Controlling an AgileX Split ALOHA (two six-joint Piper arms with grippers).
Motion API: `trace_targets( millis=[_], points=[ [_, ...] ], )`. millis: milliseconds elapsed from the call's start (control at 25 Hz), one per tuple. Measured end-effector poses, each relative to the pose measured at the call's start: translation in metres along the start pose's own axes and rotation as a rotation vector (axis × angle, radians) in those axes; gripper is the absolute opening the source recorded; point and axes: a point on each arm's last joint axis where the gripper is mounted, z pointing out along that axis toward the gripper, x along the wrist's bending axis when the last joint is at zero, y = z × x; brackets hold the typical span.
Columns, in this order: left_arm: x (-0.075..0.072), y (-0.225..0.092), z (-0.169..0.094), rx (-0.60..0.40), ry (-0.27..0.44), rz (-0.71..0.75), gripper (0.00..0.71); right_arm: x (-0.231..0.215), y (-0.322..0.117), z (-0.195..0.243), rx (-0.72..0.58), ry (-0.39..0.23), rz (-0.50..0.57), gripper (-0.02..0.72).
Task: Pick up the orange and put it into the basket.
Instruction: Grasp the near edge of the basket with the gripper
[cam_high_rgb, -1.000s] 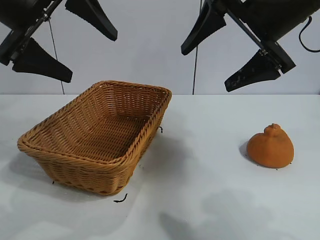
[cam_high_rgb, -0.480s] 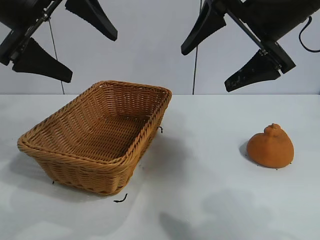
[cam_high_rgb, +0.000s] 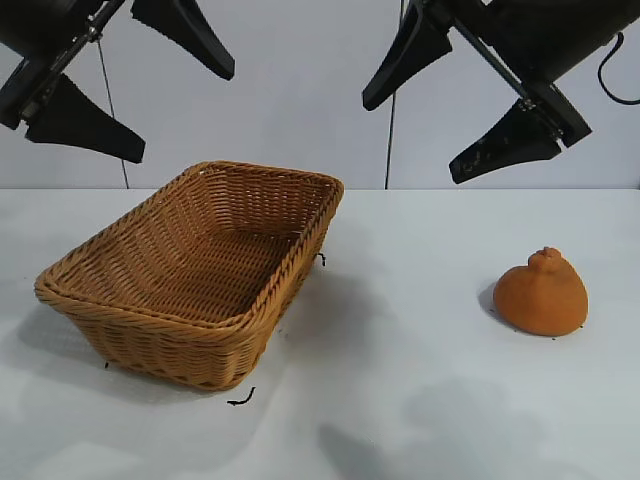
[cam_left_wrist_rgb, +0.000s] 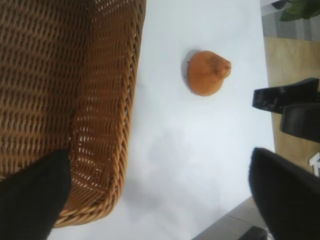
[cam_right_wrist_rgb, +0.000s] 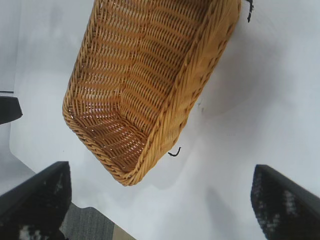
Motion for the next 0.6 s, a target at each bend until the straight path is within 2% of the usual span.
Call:
trace_targets(
  millis=[240,400,600],
  points=[
    [-0.015,-0.006,-0.027,-0.047,-0.016,-0.010,0.692,0.000,0.000,0.000,-0.002,-0.001,0.000,0.696],
    [-0.020,-0.023,-0.044,-0.055,0.000,-0.045,0.692,0.000,0.000,0.000,-0.003,-0.001,0.001,0.696],
    [-0.031,-0.049,-0.042,-0.005,0.077,-0.118,0.692,0.000,0.000,0.000,-0.003,-0.001,0.002,0.696]
  ],
)
